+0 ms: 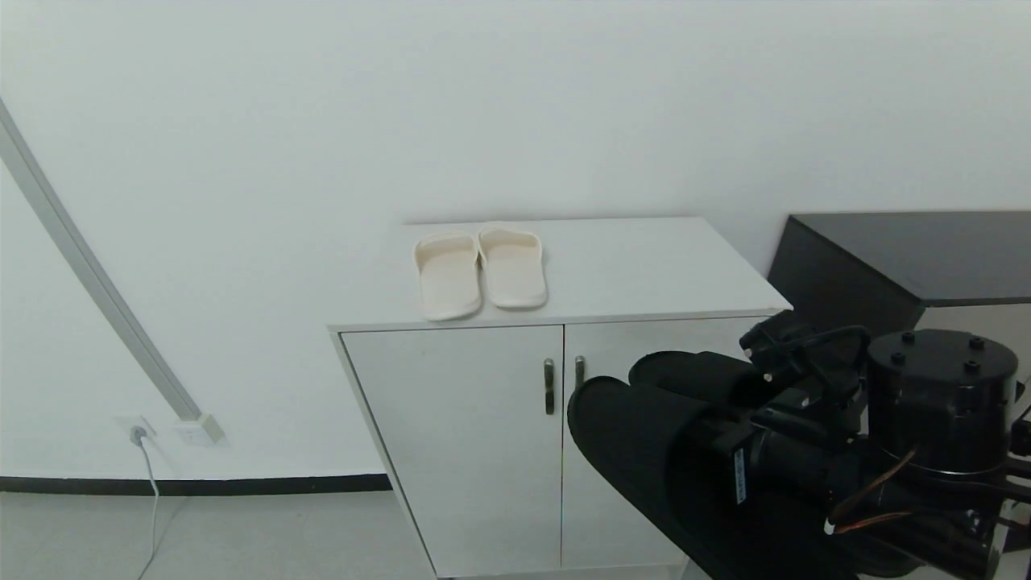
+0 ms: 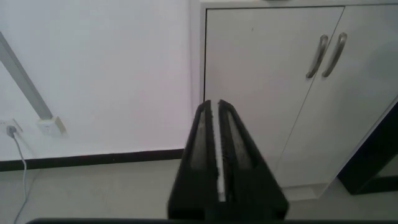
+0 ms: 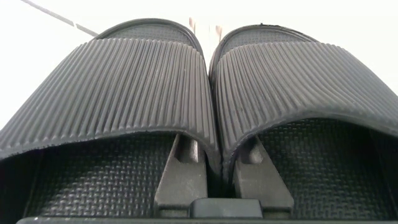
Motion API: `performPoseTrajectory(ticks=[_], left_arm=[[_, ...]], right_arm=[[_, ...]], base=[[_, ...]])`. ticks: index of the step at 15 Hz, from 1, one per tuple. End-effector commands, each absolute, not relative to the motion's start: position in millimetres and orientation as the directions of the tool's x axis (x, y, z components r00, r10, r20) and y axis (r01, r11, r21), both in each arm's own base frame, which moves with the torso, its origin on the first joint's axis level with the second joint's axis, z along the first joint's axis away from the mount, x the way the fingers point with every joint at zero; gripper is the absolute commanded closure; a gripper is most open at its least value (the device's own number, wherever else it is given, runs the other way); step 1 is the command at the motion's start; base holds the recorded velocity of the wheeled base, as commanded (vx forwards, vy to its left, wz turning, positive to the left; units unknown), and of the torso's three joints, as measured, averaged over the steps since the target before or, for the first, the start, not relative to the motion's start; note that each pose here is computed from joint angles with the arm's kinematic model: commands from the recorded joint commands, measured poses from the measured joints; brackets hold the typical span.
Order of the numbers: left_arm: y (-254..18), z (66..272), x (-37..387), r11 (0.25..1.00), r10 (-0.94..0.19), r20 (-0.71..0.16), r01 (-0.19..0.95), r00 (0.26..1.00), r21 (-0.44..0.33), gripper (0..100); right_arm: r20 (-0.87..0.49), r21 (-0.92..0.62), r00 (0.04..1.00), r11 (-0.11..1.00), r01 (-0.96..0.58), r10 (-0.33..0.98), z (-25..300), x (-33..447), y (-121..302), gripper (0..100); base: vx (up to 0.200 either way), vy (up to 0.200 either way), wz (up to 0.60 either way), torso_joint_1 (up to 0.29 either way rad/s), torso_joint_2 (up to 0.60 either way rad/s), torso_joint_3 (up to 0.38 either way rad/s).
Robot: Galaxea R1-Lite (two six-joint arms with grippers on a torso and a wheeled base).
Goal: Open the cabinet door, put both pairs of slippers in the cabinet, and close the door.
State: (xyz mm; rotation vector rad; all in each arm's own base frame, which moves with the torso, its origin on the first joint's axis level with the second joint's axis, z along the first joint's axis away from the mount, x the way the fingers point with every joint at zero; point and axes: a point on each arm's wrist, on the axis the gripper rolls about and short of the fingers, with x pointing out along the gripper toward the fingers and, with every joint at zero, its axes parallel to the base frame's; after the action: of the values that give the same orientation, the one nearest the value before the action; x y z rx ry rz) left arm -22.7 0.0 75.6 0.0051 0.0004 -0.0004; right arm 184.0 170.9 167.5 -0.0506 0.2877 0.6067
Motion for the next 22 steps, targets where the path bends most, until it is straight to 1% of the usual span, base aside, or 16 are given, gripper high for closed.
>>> performPoseTrajectory(ticks=[1,9,16,19,21,22], left_arm=[[0.0,75.7,-22.7,1.000,0.000,0.000,0.000,1.000,0.005,0],[0.0,75.7,-22.7,1.000,0.000,0.000,0.000,1.000,0.006,0],[0.0,76.1,-22.8,1.000,-0.002,0.002,0.002,1.000,0.009,0],[0.0,76.8,-19.8,1.000,-0.003,-0.040,0.003,0.999,0.008,0],[0.4,77.6,-16.8,1.000,-0.028,-0.077,0.028,0.997,0.011,0],[0.7,77.8,-16.8,0.999,-0.043,-0.075,0.044,0.996,0.018,0]], right_arm=[[-0.299,0.033,0.779,0.822,-0.569,0.551,162.6,184.7,171.5,100],[-0.318,0.025,0.775,0.822,-0.569,0.546,157.3,183.5,170.4,100],[-0.322,0.023,0.773,0.821,-0.570,0.546,156.2,183.4,170.3,100],[-0.329,0.024,0.771,0.822,-0.570,0.544,154.2,183.2,170.2,100],[-0.321,0.025,0.774,0.821,-0.570,0.546,156.1,182.3,169.3,100],[-0.309,0.025,0.778,0.823,-0.568,0.547,156.5,182.2,169.1,100]], base=[[0.000,0.000,0.00,-0.217,0.52,0.315],[0.000,0.000,0.00,-0.188,0.51,0.314],[0.000,0.000,0.00,-0.133,0.47,0.327],[0.000,0.000,0.00,-0.092,0.45,0.367],[0.000,0.000,0.00,-0.041,0.44,0.381],[0.000,0.000,0.00,-0.027,0.44,0.408]])
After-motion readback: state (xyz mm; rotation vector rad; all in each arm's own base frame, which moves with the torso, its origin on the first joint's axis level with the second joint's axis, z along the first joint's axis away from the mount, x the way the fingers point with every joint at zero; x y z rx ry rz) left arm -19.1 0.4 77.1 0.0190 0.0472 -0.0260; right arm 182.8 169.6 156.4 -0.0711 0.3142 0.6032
